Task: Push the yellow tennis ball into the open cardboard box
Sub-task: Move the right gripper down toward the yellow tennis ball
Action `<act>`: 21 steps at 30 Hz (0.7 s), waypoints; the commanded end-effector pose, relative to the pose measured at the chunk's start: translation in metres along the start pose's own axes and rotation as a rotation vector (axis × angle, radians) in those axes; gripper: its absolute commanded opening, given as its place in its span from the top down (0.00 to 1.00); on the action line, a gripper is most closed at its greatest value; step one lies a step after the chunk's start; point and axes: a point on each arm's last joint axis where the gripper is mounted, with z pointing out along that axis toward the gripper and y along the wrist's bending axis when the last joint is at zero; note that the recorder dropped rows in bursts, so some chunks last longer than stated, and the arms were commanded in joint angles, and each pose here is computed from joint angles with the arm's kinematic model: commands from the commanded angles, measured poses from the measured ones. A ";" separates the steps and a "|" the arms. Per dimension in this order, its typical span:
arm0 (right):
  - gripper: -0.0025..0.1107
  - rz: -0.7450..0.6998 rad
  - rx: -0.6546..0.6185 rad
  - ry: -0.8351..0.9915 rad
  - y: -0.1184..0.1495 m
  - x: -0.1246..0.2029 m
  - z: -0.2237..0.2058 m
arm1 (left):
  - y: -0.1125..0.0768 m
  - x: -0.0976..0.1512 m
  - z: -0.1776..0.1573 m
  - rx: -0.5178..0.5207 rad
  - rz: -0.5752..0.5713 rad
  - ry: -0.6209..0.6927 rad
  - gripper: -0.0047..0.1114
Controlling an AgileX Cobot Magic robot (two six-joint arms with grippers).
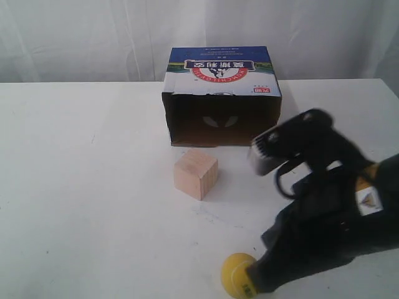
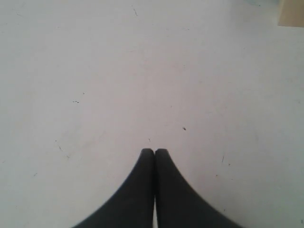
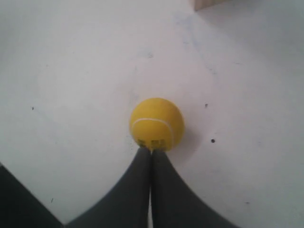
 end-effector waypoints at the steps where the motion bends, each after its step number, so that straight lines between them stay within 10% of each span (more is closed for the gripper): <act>1: 0.98 -0.080 -0.025 0.075 0.019 -0.006 0.035 | 0.000 0.003 0.000 0.004 0.006 0.016 0.96; 21: 0.98 -0.083 0.131 0.198 -0.009 -0.010 0.100 | 0.000 0.003 0.000 0.004 0.006 0.016 0.96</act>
